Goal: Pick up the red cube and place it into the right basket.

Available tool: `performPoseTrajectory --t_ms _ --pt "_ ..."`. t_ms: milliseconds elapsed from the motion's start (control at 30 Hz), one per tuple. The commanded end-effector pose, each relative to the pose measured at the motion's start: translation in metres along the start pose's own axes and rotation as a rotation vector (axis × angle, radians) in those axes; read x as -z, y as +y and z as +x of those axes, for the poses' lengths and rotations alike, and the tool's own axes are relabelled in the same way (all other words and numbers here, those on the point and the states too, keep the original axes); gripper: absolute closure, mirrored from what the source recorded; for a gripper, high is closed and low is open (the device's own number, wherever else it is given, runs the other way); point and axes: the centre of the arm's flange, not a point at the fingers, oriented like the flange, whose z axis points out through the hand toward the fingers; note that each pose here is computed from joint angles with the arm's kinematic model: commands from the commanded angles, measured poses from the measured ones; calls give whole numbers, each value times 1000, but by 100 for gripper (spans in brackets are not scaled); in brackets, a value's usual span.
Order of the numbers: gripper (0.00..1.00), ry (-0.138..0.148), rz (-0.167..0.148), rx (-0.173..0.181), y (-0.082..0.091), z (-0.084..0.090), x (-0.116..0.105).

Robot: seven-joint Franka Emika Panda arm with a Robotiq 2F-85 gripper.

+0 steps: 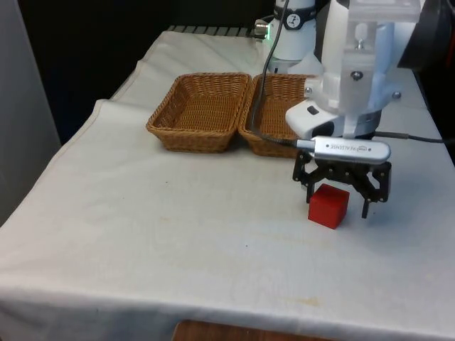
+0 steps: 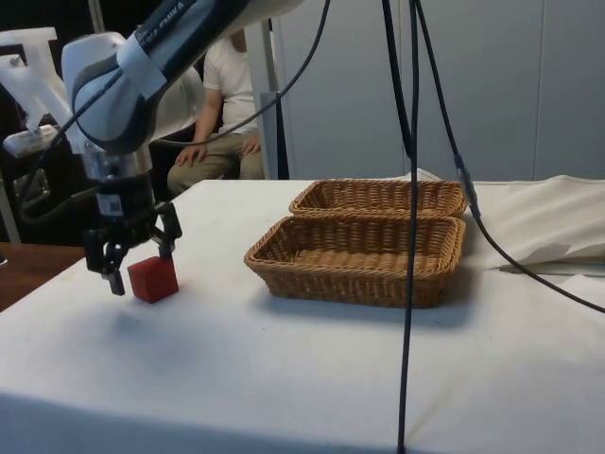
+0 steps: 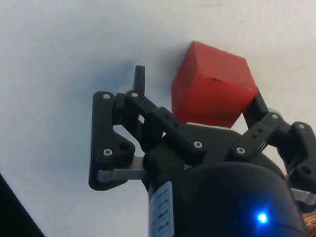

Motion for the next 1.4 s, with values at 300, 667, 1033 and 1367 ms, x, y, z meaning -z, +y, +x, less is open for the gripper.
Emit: performPoseTrajectory --t_ms 300,667,1033,1367 --pt "85 -4 13 -9 3 3 -8" --pt "97 -5 13 -10 3 3 -9" --pt "97 -17 4 -5 5 -5 31" --pt "97 -26 3 5 9 -18 67"
